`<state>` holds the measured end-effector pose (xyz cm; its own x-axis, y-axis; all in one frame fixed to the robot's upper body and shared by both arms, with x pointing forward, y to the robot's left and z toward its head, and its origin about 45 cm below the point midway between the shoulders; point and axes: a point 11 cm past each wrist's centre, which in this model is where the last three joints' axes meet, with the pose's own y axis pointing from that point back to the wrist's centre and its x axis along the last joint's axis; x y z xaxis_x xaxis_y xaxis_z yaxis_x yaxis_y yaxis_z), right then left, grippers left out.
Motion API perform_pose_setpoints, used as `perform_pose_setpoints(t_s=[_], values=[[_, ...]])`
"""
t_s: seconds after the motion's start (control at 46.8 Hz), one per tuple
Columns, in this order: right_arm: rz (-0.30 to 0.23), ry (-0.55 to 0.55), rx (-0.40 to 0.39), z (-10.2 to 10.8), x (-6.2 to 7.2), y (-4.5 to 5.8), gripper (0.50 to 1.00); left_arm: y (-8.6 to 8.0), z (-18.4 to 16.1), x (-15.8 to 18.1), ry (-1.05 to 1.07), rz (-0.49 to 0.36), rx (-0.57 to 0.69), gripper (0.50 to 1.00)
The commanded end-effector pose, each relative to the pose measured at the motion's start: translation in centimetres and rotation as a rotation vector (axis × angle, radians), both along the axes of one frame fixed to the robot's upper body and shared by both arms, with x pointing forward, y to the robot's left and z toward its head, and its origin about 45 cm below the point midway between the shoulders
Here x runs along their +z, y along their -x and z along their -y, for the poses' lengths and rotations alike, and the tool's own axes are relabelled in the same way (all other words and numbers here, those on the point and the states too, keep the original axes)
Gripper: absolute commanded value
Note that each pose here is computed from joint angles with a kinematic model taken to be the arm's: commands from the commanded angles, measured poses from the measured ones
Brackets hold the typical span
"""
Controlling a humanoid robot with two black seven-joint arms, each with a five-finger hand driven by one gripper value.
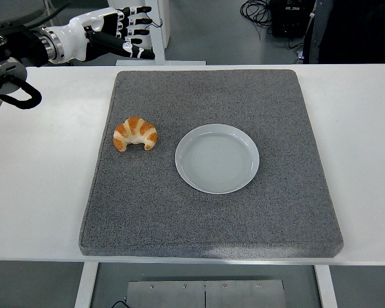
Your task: Place the bread on the plate
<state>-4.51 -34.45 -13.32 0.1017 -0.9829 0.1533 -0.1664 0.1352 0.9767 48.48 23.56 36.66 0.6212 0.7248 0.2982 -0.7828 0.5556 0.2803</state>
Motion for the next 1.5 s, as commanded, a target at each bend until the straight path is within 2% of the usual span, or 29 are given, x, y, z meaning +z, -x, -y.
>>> perform_pose_setpoints(t_s=[0.0, 0.192, 0.427, 0.684, 0.962, 1.197, 1.474], values=[[0.000, 0.001, 0.000, 0.0, 0.0, 0.0, 1.000, 0.2, -0.7, 0.0, -0.097, 0.035, -0.011, 1.000], [0.000, -0.001, 0.000, 0.0, 0.0, 0.0, 1.000, 0.5, -1.3, 0.7, -0.235, 0.104, -0.039, 1.000], [0.000, 0.000, 0.000, 0.0, 0.0, 0.0, 1.000, 2.1, -1.0, 0.0, -0.441, 0.191, -0.133, 1.000], [0.000, -0.001, 0.000, 0.0, 0.0, 0.0, 1.000, 2.6, -1.3, -2.0, -0.550, 0.207, -0.166, 1.000], [0.000, 0.000, 0.000, 0.0, 0.0, 0.0, 1.000, 3.6, -1.0, -6.2, -0.700, 0.242, -0.214, 1.000], [0.000, -0.001, 0.000, 0.0, 0.0, 0.0, 1.000, 4.4, -0.8, -9.2, -0.764, 0.236, -0.254, 1.000], [0.000, -0.001, 0.000, 0.0, 0.0, 0.0, 1.000, 4.8, 0.1, -10.5, -0.798, 0.341, -0.285, 0.987]])
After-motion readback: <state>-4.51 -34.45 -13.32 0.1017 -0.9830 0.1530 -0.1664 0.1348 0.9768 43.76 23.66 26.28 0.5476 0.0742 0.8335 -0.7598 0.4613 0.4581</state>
